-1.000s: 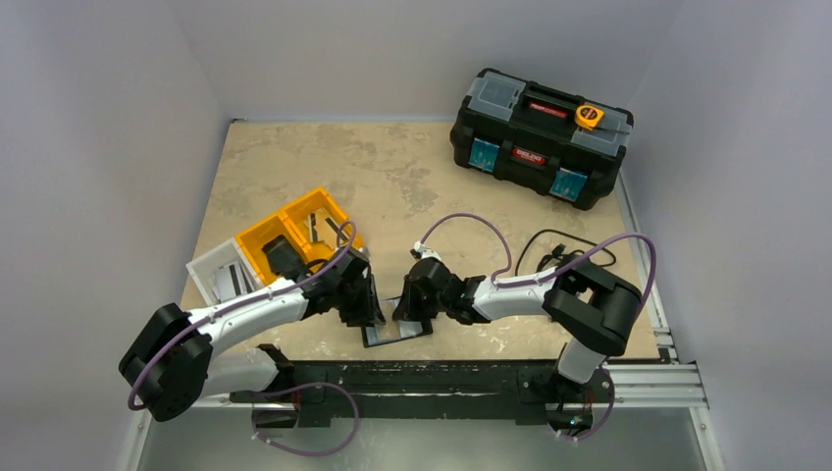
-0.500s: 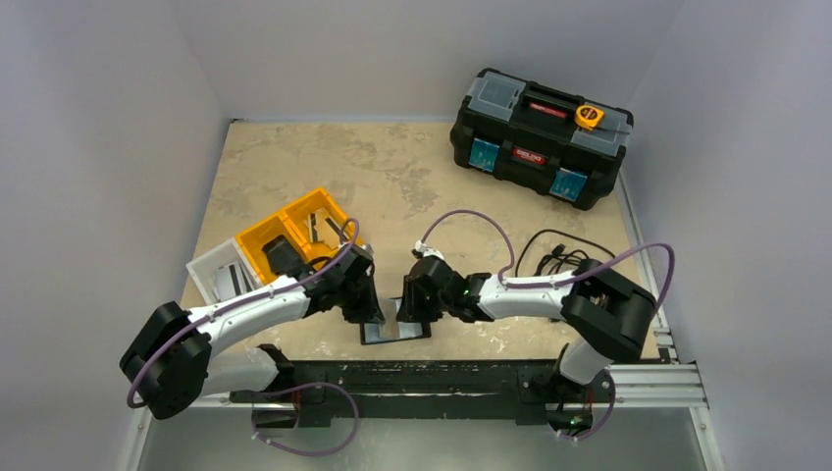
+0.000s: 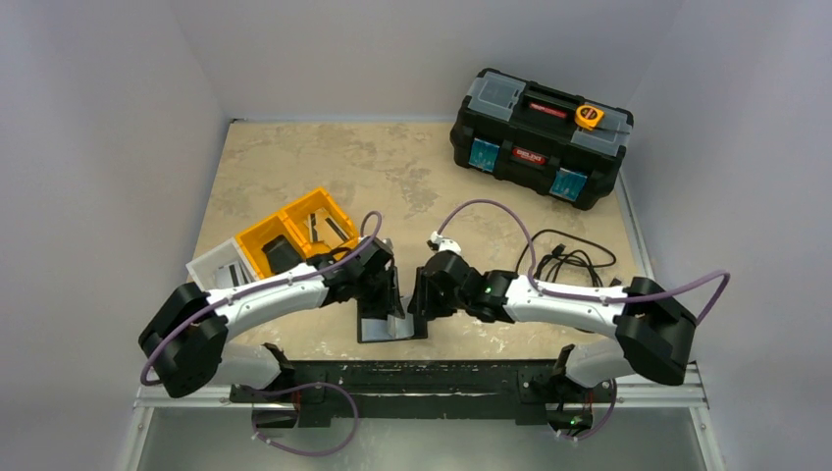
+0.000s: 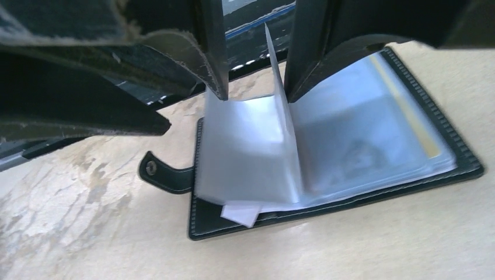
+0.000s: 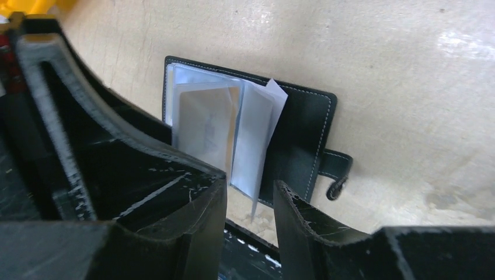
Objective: Take the credit cards out of the card holder
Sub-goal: Remove the credit card from the card holder.
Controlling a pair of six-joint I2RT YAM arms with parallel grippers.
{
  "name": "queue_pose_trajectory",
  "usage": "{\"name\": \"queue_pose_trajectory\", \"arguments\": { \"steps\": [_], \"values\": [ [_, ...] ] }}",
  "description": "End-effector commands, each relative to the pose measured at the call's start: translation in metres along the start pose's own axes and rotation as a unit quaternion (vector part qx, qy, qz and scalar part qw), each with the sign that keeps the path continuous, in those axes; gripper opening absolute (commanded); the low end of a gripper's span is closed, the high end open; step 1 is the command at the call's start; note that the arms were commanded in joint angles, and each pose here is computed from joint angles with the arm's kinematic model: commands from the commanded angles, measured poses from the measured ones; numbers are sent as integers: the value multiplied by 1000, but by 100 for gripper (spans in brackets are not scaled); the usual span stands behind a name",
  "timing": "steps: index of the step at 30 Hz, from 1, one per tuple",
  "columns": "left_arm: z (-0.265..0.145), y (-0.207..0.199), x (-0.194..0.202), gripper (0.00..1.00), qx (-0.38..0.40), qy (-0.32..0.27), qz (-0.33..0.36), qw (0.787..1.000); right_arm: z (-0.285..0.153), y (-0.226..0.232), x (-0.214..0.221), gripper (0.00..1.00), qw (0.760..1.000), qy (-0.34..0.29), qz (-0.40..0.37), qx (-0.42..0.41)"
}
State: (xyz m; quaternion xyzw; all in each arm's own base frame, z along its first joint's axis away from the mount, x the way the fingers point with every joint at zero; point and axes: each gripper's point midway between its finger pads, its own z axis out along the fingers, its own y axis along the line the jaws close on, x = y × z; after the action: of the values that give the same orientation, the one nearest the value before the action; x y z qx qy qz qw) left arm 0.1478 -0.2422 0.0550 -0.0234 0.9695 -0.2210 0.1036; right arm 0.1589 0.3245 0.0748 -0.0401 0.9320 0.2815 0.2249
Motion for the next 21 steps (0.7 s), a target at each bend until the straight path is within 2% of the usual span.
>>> {"name": "queue_pose_trajectory", "arguments": {
  "steps": [1, 8, 12, 18, 21],
  "values": [
    [2, -43, -12, 41, 57, 0, 6, 998, -18, -17, -5, 35, 999, -29, 12, 26],
    [22, -62, -11, 45, 69, 24, 3, 997, -40, -37, -6, 33, 997, -53, 30, 47],
    [23, -61, -14, 46, 63, 18, 4, 998, -43, -36, -11, 32, 997, -63, 18, 51],
    [-2, -34, -26, 47, 18, -34, 4, 999, -32, -8, -12, 29, 997, -53, -15, 44],
    [-8, -19, -25, 45, 12, -42, -5, 999, -25, 6, -14, 26, 997, -50, -32, 43]
  ]
}}
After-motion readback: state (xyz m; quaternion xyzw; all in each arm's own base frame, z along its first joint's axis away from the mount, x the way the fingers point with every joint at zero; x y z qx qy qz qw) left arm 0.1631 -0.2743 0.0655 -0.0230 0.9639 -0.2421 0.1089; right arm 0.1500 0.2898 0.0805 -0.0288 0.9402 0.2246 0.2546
